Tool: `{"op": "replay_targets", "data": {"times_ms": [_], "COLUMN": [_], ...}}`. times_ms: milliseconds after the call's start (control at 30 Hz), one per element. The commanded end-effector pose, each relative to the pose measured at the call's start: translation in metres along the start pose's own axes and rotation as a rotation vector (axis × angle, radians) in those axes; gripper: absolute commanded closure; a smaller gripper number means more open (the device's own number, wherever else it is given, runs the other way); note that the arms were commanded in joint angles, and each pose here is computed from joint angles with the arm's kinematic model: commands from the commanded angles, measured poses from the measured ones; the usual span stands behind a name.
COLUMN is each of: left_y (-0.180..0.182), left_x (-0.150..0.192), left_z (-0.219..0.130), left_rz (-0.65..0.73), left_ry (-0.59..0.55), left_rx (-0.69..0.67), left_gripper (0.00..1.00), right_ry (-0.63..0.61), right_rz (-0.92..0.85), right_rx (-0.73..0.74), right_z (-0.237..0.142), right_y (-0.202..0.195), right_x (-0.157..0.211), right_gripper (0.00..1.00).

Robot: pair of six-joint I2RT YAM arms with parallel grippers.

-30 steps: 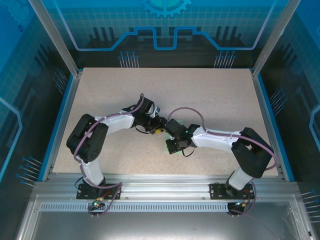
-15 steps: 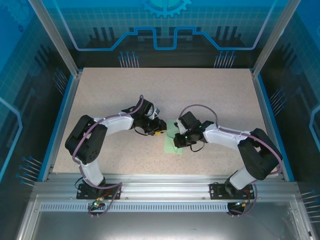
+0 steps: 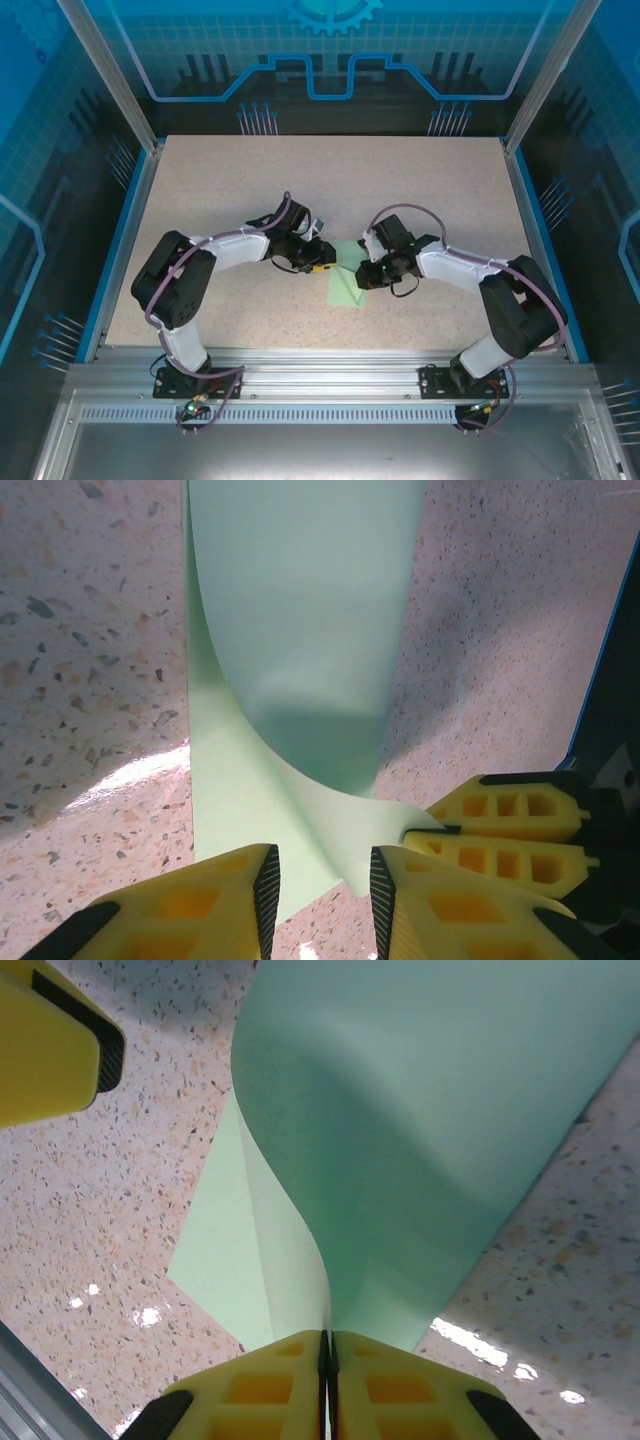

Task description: Fold a paper plane with a square sheet of paper (pick it up from the middle)

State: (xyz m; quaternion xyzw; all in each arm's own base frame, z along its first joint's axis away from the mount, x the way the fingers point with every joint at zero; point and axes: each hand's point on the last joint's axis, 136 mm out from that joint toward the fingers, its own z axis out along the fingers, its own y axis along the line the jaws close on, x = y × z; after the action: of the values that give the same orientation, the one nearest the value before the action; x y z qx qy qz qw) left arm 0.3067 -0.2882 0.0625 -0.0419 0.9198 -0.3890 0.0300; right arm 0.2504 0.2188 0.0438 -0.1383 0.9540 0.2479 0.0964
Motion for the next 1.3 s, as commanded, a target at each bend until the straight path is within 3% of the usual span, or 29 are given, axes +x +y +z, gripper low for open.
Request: {"op": "replay_targets", "data": {"times_ms": [0,500,1267], "left_y": [-0.01,-0.015,-0.02], "left_x": [0.004,0.007,0.013], "left_z": [-0.002,0.004,0.008], "left_rz": [0.043,0.059,0.074], "left_ry": [0.021,0.051,0.074], "left_rx": [0.027,0.019,0.019], "left_gripper": [0.65,0.66,0.65], "right_ry": [0.011,0.047,0.08], "right_rz": [-0.012,-0.061,-0.066], "right_rx": [-0.022,-0.017,0.007], "right_z": [-0.004,0.005,0.005], "right_y": [0.001,-0.004,-0.011], "right_x": [-0.004,-0.021,-0.019], "right_gripper": [0.87,0.88,0.87]}}
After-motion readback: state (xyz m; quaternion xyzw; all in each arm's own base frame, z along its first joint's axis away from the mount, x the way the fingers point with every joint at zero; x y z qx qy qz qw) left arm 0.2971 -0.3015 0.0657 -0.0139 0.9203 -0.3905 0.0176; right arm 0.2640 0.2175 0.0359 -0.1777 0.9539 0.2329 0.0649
